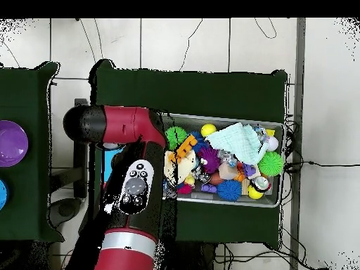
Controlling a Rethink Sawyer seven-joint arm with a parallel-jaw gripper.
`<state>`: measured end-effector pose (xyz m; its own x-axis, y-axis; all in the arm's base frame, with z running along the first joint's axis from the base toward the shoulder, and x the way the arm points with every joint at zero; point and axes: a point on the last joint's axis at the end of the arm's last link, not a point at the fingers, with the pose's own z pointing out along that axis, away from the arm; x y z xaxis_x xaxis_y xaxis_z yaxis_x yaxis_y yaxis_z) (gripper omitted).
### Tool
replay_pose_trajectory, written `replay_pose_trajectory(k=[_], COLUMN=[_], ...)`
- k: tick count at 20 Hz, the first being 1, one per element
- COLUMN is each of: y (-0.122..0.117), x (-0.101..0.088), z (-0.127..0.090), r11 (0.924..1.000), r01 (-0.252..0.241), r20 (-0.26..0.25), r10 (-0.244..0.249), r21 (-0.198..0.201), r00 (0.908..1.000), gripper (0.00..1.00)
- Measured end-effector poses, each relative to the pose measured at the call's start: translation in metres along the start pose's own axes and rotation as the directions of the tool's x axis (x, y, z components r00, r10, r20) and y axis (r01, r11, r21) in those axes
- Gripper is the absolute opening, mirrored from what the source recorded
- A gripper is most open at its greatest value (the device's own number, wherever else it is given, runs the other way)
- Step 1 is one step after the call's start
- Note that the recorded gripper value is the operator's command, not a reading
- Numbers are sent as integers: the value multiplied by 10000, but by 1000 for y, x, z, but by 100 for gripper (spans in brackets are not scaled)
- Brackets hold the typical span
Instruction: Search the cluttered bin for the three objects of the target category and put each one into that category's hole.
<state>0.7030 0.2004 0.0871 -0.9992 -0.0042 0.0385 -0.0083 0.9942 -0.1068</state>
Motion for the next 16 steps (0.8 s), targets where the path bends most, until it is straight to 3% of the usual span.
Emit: replay_pose_trajectory(k=[9, 16], y=[-2, 1], x=[1, 7], z=[-19, -28], r11=[9999, 9993], r01=[-71, -151], r20=[157, 106], r10=[72, 154], r21=[-79, -355], r00=[9999, 9998], gripper=[100, 100])
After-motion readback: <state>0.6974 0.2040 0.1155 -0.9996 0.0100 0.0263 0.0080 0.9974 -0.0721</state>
